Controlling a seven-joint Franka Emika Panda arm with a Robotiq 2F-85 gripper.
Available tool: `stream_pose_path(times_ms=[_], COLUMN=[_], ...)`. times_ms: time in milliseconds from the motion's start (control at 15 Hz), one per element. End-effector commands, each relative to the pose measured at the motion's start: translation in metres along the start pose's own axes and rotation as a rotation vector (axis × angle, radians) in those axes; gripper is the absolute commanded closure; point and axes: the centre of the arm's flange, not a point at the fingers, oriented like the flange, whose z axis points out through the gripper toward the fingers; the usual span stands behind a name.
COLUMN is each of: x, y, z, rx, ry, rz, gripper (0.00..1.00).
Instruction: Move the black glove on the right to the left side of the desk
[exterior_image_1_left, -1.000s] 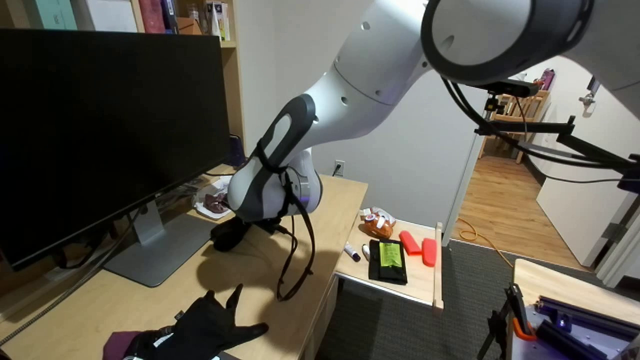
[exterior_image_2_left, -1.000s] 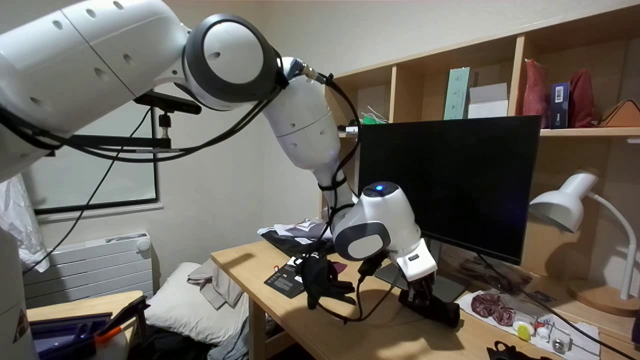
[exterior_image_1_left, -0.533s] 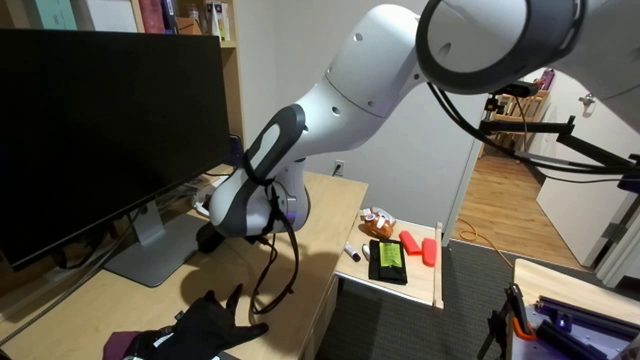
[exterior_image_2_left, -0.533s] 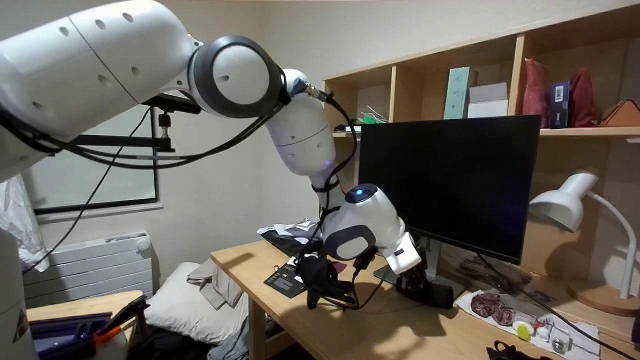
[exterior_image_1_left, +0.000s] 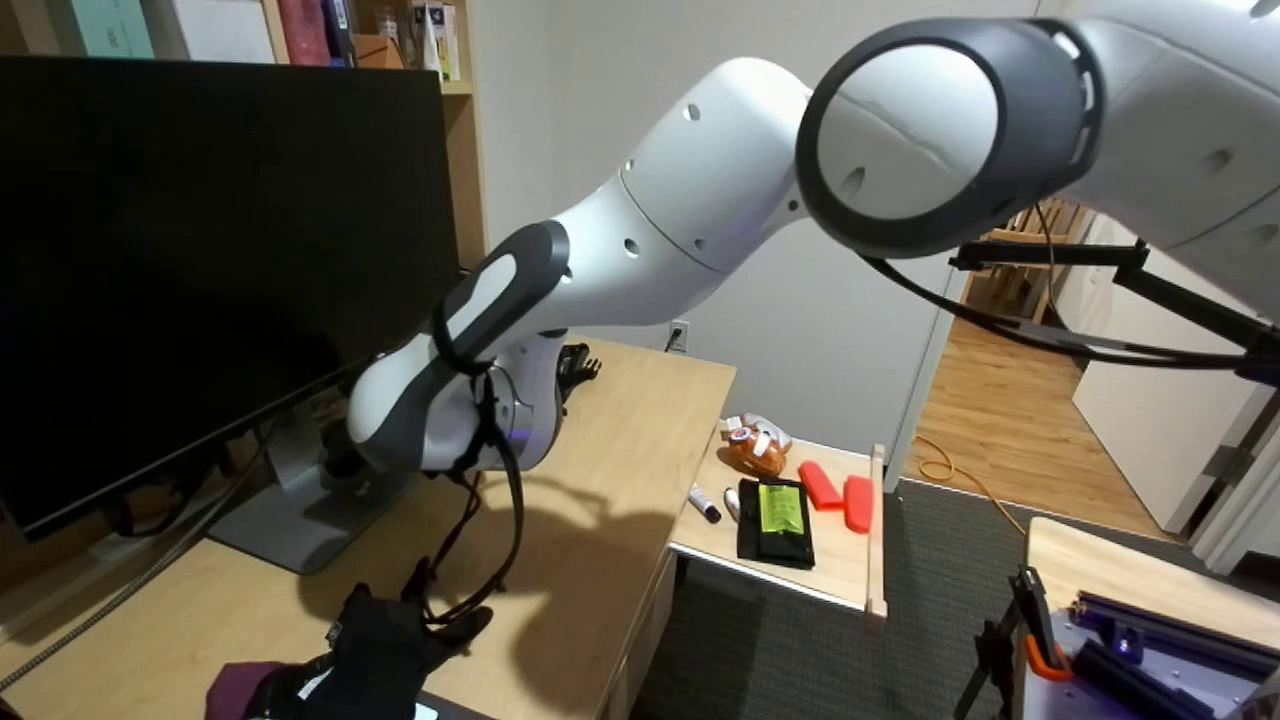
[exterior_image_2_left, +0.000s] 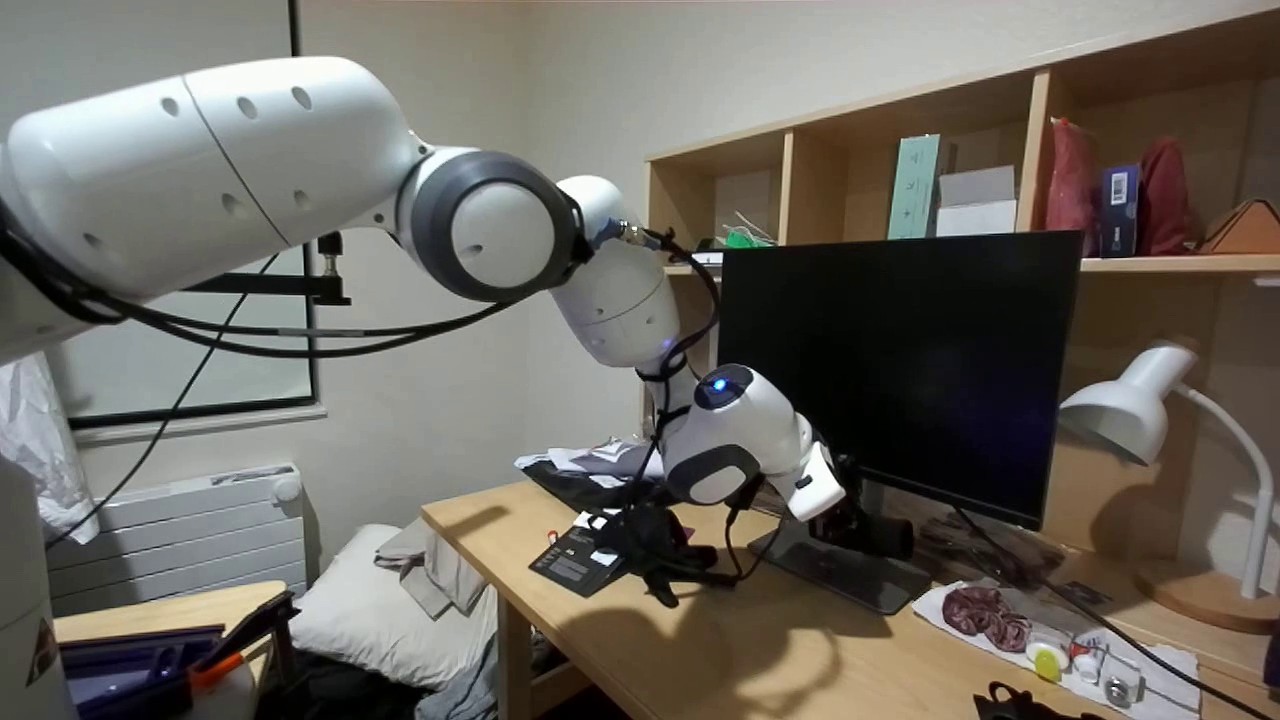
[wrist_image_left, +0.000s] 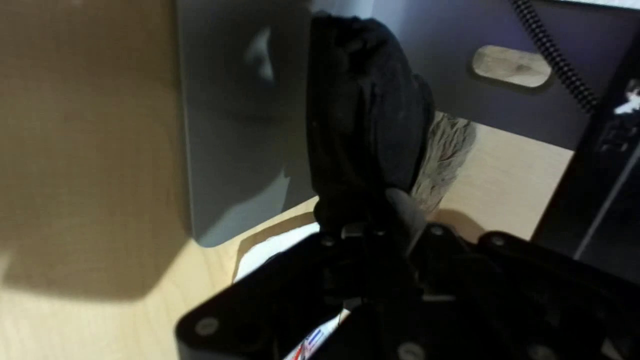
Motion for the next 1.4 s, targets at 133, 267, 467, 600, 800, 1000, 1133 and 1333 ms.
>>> stream_pose_path(times_ms=[133, 267, 467, 600, 800, 1000, 1133, 1333], x=[-0.016, -0.020, -0.019, -0.015, -0.007, 0.010, 0.025, 0.054], y=[0.032, 0.049, 0.060, 0.063, 0.062, 0.052, 0.040, 0.036], z=[0.010, 0.013, 0.007, 0.000, -0.014, -0.042, -0.072, -0.121], rx=[-0.018, -0.059, -0.127, -0.162, -0.216, -0.264, -0.301, -0.395], ry=[-0.018, -0.016, -0.026, -0.033, -0.033, -0.046, -0.057, -0.105], rz=[0.036, 0.024, 0.045, 0.057, 0.052, 0.011, -0.071, -0.169], gripper=[0.92, 0.87, 0.55, 0.42, 0.23, 0.02, 0.00, 0.00])
